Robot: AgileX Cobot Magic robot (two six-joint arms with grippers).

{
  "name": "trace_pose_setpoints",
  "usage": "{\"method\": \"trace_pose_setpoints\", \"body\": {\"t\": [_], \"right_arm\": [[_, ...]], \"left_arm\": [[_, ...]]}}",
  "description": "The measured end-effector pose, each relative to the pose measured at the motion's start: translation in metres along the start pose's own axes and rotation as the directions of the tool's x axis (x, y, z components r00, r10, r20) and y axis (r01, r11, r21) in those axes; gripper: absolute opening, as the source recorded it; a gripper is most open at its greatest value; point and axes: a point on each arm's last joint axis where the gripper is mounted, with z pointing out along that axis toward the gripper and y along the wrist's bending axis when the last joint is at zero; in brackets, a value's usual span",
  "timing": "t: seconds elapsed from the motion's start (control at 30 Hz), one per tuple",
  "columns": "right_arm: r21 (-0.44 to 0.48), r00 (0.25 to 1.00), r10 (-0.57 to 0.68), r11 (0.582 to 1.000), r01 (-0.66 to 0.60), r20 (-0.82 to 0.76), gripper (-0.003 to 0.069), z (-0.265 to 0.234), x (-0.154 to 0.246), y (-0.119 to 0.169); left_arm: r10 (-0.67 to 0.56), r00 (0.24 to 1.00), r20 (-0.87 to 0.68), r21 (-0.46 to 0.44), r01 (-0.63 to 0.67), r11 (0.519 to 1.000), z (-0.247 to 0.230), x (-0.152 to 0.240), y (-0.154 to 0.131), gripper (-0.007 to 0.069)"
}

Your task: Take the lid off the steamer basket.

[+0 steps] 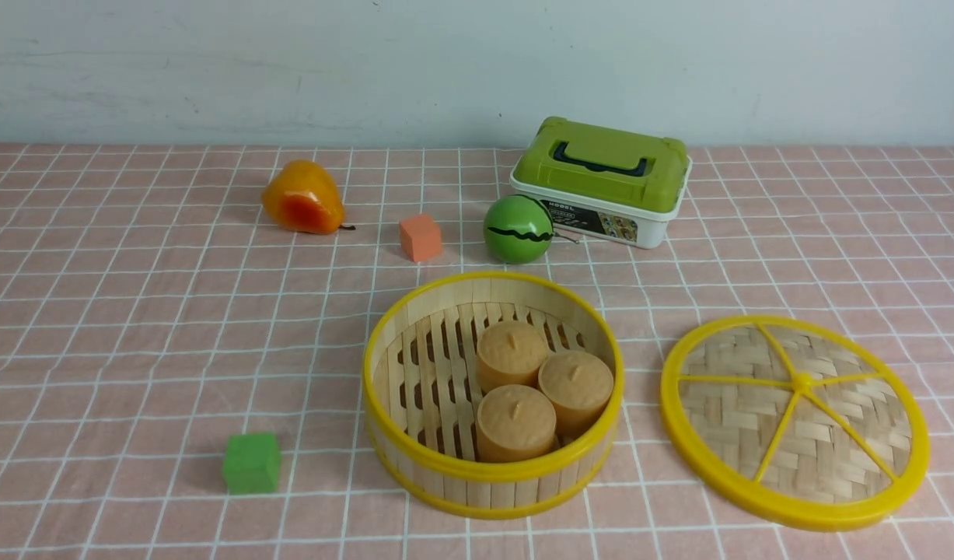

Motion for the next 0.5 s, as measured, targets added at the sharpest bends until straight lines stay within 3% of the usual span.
{"method": "trace_pose_setpoints", "body": {"t": [0.5], "right_arm": [[-0.007, 1.000, 0.001, 1.000, -0.001, -0.001, -0.0016, 0.0000, 0.0001, 0.0004]], "left_arm": [[0.000, 1.000, 0.000, 0.000, 0.000, 1.000, 0.0000, 0.0000, 0.0000, 0.0239]]}}
